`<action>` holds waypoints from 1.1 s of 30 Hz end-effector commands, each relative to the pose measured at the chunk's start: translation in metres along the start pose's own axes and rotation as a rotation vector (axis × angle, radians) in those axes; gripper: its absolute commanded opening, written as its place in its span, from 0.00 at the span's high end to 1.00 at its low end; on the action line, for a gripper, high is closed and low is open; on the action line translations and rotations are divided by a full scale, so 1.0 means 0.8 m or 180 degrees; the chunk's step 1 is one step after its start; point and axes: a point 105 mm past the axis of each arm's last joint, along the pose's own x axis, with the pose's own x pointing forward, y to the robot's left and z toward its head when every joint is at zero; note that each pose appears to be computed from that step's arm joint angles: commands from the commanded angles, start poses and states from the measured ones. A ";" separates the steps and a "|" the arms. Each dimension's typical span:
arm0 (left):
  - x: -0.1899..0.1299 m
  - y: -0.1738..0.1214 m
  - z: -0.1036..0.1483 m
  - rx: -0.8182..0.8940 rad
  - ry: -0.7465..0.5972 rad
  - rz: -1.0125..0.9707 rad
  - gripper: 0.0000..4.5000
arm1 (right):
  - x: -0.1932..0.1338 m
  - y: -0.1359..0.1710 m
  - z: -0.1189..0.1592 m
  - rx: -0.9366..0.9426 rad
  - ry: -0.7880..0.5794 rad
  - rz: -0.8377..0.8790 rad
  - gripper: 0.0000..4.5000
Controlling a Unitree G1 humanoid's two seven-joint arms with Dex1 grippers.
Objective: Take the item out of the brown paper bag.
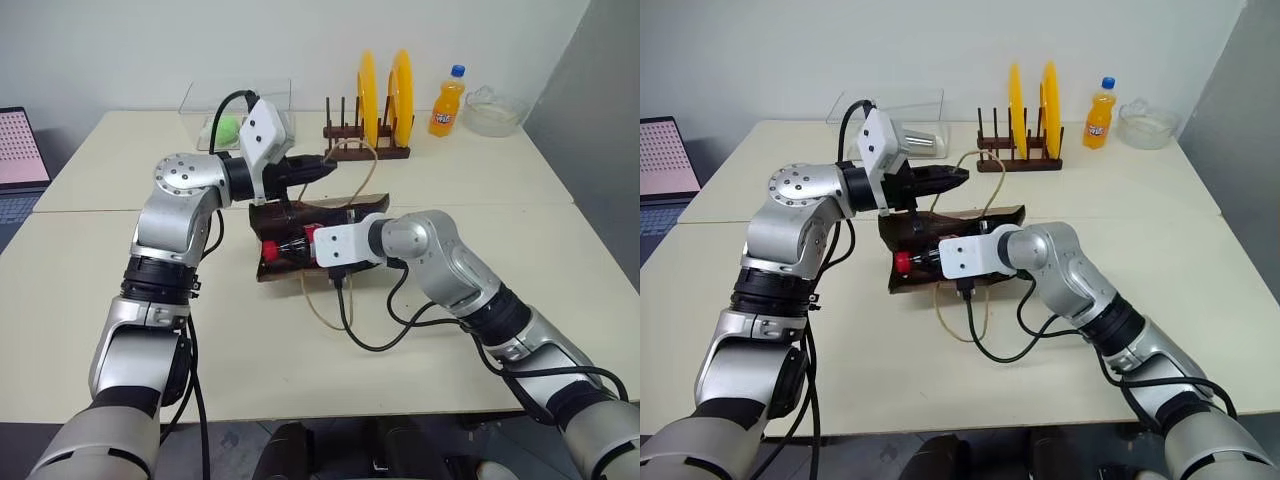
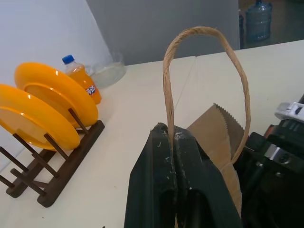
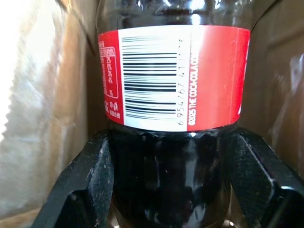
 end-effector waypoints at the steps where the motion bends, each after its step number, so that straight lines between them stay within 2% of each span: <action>1: -0.001 0.010 0.019 0.0166 -0.0099 0.0074 1.00 | -0.024 -0.016 0.030 -0.0031 -0.0416 -0.0148 0.34; 8: 0.002 0.008 0.017 0.0180 -0.0104 0.0067 1.00 | -0.052 -0.022 0.040 -0.0029 -0.0883 -0.0212 0.34; 15: 0.005 0.007 0.015 0.0182 -0.0096 0.0070 1.00 | -0.112 -0.034 0.066 0.0008 -0.1609 -0.0404 0.34; 18: 0.007 0.007 0.015 0.0183 -0.0095 0.0067 1.00 | -0.131 -0.042 0.067 0.0100 -0.1701 -0.0490 0.34; 21: 0.010 0.006 0.014 0.0184 -0.0091 0.0057 1.00 | -0.163 -0.068 0.053 0.0335 -0.1679 -0.0798 0.34; 24: 0.011 0.005 0.012 0.0187 -0.0084 0.0049 1.00 | -0.194 -0.093 0.021 0.0501 -0.1401 -0.1182 0.34; 27: 0.010 0.005 0.011 0.0182 -0.0082 0.0056 1.00 | -0.228 -0.104 -0.037 0.0622 -0.0766 -0.1522 0.34; 30: 0.009 0.005 0.010 0.0180 -0.0079 0.0062 1.00 | -0.242 -0.091 -0.082 0.0699 -0.0252 -0.1537 0.34; 33: 0.009 0.005 0.010 0.0179 -0.0079 0.0065 1.00 | -0.238 -0.051 -0.146 0.0758 0.0475 -0.1242 0.34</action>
